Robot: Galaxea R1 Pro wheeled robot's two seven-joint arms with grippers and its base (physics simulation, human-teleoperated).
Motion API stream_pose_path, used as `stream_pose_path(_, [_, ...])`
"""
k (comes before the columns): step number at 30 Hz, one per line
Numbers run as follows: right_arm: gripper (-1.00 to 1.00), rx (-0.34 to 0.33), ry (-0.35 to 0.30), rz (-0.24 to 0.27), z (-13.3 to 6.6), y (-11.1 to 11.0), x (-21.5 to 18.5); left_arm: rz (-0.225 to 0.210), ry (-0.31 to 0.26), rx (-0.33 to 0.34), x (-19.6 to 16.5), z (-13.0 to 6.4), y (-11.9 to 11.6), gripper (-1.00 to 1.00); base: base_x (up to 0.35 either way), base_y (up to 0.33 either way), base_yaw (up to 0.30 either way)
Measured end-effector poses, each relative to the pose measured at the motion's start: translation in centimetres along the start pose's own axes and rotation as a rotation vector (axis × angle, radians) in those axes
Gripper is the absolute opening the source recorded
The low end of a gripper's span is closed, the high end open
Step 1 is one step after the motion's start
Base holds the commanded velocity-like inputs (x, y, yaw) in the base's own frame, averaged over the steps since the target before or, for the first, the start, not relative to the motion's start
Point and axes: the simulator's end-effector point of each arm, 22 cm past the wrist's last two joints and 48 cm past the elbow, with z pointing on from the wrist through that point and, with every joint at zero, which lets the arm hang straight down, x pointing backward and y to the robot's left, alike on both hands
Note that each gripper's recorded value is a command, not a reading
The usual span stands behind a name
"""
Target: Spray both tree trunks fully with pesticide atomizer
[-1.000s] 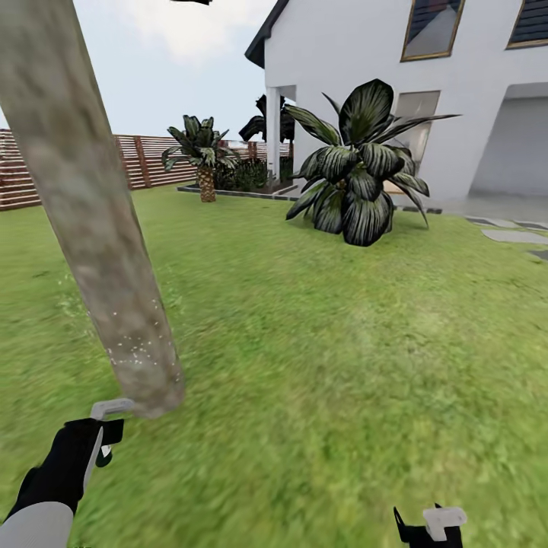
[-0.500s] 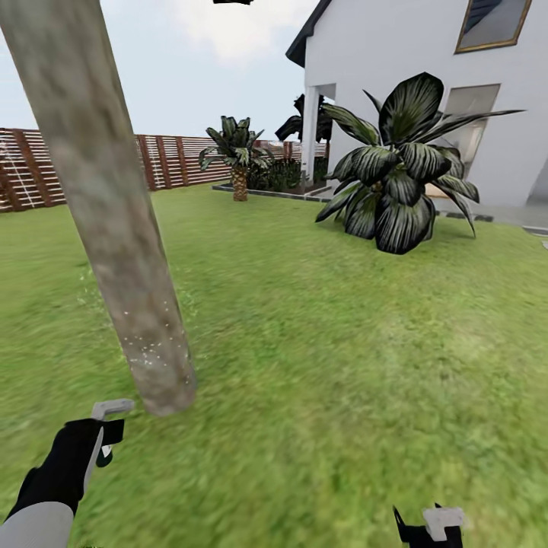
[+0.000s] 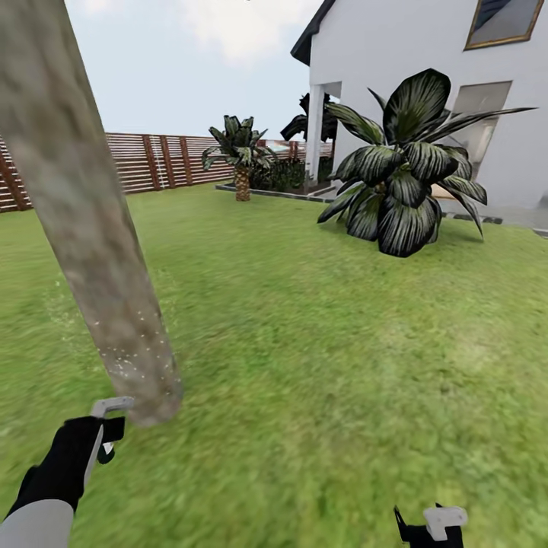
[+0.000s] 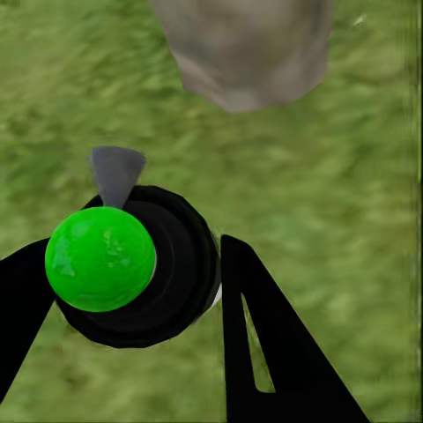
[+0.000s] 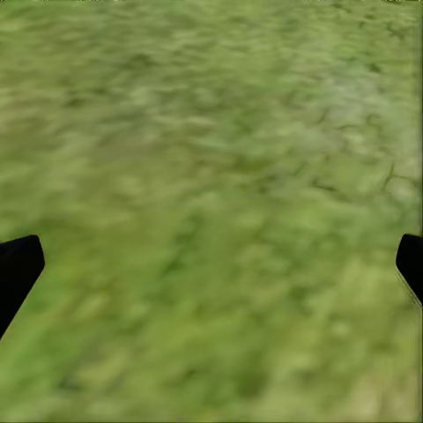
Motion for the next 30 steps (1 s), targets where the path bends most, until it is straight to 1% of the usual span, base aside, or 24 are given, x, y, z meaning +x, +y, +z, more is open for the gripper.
stream_pose_path(3, [1.0, -0.001, 0.002, 0.0, 0.0, 0.1, 0.1, 0.001, -0.004, -0.001, -0.6, -0.1, 0.0, -1.0, 0.08, -0.06, 0.031])
stream_pose_path(6, [1.0, -0.002, 0.006, 0.0, 0.0, 0.1, 0.3, 0.001, -0.094, -0.021, -4.7, -1.8, 1.0, -1.0, 0.005, -0.004, 0.139])
stream_pose_path(8, [1.0, -0.002, 0.009, 0.0, 0.0, 0.2, 0.4, 0.001, -0.123, -0.019, -6.5, -2.5, 1.2, -1.0, 0.001, -0.001, 0.144])
stream_pose_path(9, [1.0, -0.002, 0.01, 0.0, 0.0, 0.1, 0.5, 0.002, -0.129, 0.018, -7.5, -2.9, 0.6, -1.0, 0.0, 0.0, 0.053])
stream_pose_path(11, [1.0, -0.002, 0.01, -0.001, 0.0, 0.1, 0.5, 0.024, -0.143, 0.074, -8.9, -3.3, 1.9, -1.0, 0.0, 0.0, 0.022])
stream_pose_path(13, [1.0, -0.003, 0.011, -0.001, 0.0, 0.1, 0.5, 0.032, -0.153, 0.095, -9.7, -3.6, 2.8, -1.0, 0.0, 0.0, 0.008])
stream_pose_path(14, [1.0, -0.003, 0.01, 0.0, 0.0, 0.2, 0.5, 0.035, -0.172, 0.099, -11.0, -4.0, 3.6, -1.0, 0.0, 0.0, 0.002])
stream_pose_path(16, [1.0, -0.002, 0.011, -0.001, 0.0, 0.1, 0.5, 0.031, -0.197, 0.102, -12.8, -4.6, 4.2, -1.0, 0.0, 0.0, 0.0])
stream_pose_path(17, [1.0, -0.002, 0.011, -0.001, 0.0, 0.1, 0.5, 0.03, -0.193, 0.103, -13.0, -4.7, 4.2, -1.0, 0.0, 0.0, 0.0])
stream_pose_path(18, [1.0, -0.002, 0.011, -0.001, 0.0, 0.1, 0.5, 0.034, -0.176, 0.11, -12.8, -4.7, 3.9, -1.0, 0.0, 0.0, 0.0])
stream_pose_path(19, [1.0, -0.002, 0.011, -0.001, 0.0, 0.1, 0.5, 0.068, -0.143, 0.136, -12.3, -4.7, 2.2, -1.0, 0.0, 0.0, 0.0])
stream_pose_path(20, [1.0, -0.002, 0.011, -0.001, 0.0, 0.1, 0.5, 0.101, -0.136, 0.141, -12.3, -4.9, 1.3, -1.0, 0.0, 0.0, 0.0])
stream_pose_path(21, [1.0, -0.002, 0.011, -0.001, 0.0, 0.1, 0.5, 0.121, -0.141, 0.143, -12.6, -5.2, 0.8, -1.0, 0.0, 0.0, 0.0])
stream_pose_path(22, [1.0, -0.002, 0.011, -0.001, 0.0, 0.1, 0.5, 0.133, -0.154, 0.143, -13.2, -5.6, 0.5, -1.0, 0.0, 0.0, 0.097])
stream_pose_path(23, [1.0, -0.002, 0.011, -0.001, 0.0, 0.1, 0.5, 0.139, -0.172, 0.144, -13.9, -6.1, 0.4, -1.0, 0.0, 0.0, 0.219])
stream_pose_path(24, [1.0, -0.002, 0.011, -0.001, 0.0, 0.1, 0.5, 0.137, -0.179, 0.149, -14.6, -7.0, 0.3, -1.0, 0.0, 0.0, 0.247])
stream_pose_path(26, [1.0, -0.002, 0.011, -0.001, 0.0, 0.1, 0.5, 0.125, -0.169, 0.155, -15.5, -8.0, 1.1, -1.0, 0.0, 0.0, 0.266])
stream_pose_path(28, [1.0, -0.002, 0.011, -0.001, 0.0, 0.1, 0.5, 0.121, -0.166, 0.185, -16.1, -8.6, 1.4, -1.0, 0.0, 0.0, 0.266])
stream_pose_path(30, [1.0, -0.002, 0.011, -0.001, 0.0, 0.1, 0.5, 0.122, -0.16, 0.208, -16.0, -8.8, 1.3, -1.0, 0.003, -0.004, 0.171])
